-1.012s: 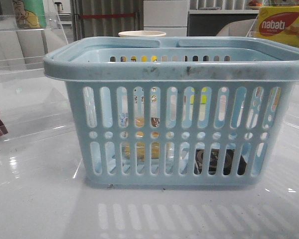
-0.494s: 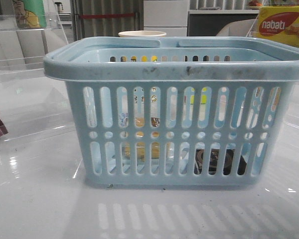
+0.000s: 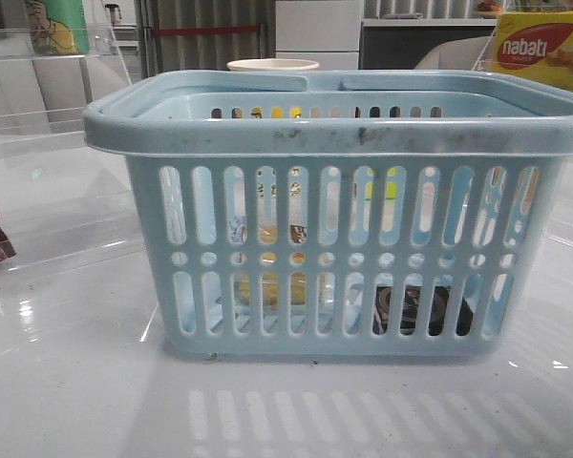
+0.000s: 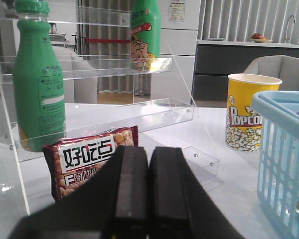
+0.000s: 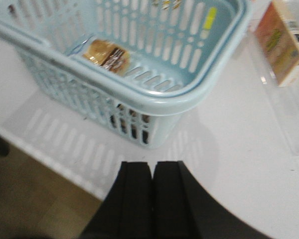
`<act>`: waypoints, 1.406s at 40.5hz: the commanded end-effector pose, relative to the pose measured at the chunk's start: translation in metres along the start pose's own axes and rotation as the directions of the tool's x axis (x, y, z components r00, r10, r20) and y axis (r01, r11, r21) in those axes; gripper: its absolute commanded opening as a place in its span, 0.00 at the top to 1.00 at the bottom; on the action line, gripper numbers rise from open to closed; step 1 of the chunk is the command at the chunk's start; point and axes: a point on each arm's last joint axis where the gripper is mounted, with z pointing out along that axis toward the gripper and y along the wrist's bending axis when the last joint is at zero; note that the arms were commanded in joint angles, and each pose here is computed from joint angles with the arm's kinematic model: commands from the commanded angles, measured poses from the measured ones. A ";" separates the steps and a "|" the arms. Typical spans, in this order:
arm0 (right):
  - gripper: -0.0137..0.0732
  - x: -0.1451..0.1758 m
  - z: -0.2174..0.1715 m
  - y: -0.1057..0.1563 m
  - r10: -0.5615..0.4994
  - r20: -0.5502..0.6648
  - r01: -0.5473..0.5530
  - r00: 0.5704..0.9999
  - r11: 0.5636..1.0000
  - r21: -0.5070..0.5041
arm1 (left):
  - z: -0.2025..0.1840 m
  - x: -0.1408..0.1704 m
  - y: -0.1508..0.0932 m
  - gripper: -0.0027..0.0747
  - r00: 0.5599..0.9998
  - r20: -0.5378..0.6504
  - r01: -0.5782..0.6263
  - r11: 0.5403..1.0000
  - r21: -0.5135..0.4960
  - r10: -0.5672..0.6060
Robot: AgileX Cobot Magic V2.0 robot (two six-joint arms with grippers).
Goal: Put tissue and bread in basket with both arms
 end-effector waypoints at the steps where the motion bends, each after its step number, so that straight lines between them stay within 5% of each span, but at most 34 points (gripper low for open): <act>1: 0.81 -0.002 -0.007 -0.009 0.012 0.240 -0.039 0.971 0.993 0.110 | -0.002 -0.007 -0.001 0.85 0.995 0.097 0.003 1.000 0.012 -0.004; 8: 0.81 0.035 -0.001 -0.017 -0.023 0.487 -0.125 0.873 0.955 0.269 | -0.002 -0.007 -0.001 0.85 0.995 0.097 0.003 1.000 0.012 -0.004; 17: 0.81 0.089 0.021 -0.021 -0.084 0.608 -0.199 0.789 0.902 0.383 | -0.002 -0.007 -0.001 0.85 0.995 0.097 0.003 1.000 0.012 -0.004; 27: 0.81 0.126 0.044 -0.023 -0.077 0.612 -0.226 0.787 0.888 0.401 | -0.002 -0.007 -0.001 0.85 0.995 0.097 0.003 1.000 0.012 -0.004; 57: 0.81 0.126 0.046 -0.020 -0.034 0.614 -0.219 0.789 0.918 0.332 | -0.002 -0.007 -0.001 0.85 0.995 0.097 0.003 1.000 0.012 -0.004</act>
